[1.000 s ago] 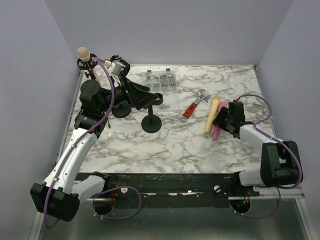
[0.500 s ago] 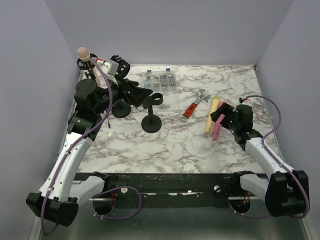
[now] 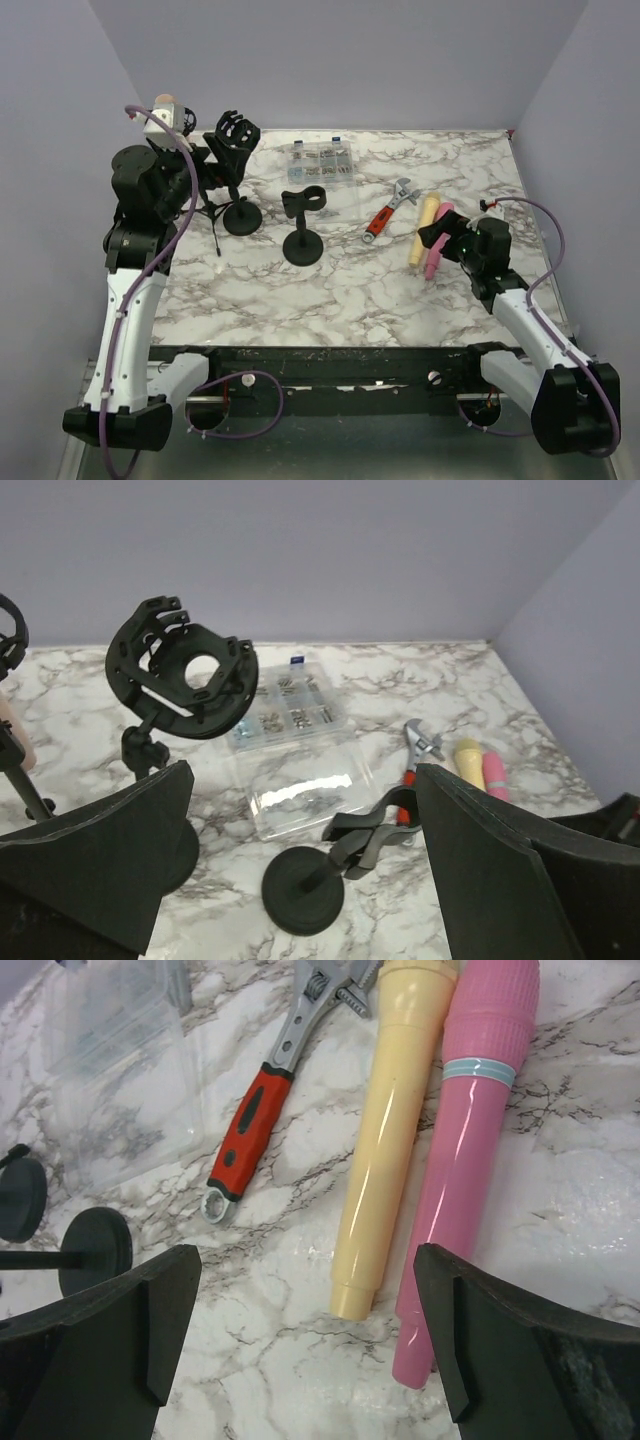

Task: Remove the microphone from the stand

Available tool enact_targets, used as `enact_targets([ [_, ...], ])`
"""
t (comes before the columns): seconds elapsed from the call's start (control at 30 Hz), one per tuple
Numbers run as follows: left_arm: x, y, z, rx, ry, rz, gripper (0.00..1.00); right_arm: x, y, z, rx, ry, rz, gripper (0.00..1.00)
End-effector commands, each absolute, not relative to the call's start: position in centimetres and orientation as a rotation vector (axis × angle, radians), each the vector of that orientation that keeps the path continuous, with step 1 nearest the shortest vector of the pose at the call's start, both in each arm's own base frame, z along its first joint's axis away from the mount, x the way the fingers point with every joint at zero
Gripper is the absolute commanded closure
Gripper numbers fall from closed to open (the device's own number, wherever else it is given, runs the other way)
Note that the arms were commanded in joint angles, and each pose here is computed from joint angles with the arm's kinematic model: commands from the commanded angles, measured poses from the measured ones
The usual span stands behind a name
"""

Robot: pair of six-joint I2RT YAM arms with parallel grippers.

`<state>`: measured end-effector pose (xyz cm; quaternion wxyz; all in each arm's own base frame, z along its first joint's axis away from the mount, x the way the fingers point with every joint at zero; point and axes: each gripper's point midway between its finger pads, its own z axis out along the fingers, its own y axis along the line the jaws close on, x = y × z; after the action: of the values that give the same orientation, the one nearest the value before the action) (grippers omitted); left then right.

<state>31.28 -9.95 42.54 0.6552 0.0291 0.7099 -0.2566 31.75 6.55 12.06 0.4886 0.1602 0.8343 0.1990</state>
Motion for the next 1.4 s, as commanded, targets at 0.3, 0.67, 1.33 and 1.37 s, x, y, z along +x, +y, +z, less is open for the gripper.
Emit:
enact_targets([
  [0.3,38.6,-6.1,33.5,0.041,1.823,-0.38,0.23,31.0,8.0,15.0,0.303,1.928,0.597,0.03],
  [0.67,39.0,-4.3,31.0,-0.486,1.822,-0.67,0.38,31.1,8.1,14.6,0.302,1.936,0.6,0.03],
  [1.33,42.1,-2.5,30.9,-0.743,1.692,-0.867,0.48,31.3,8.0,14.4,0.306,1.938,0.594,0.03],
  [1.37,42.2,-2.5,30.9,-0.741,1.687,-0.865,0.48,31.3,8.0,14.4,0.307,1.939,0.594,0.03],
])
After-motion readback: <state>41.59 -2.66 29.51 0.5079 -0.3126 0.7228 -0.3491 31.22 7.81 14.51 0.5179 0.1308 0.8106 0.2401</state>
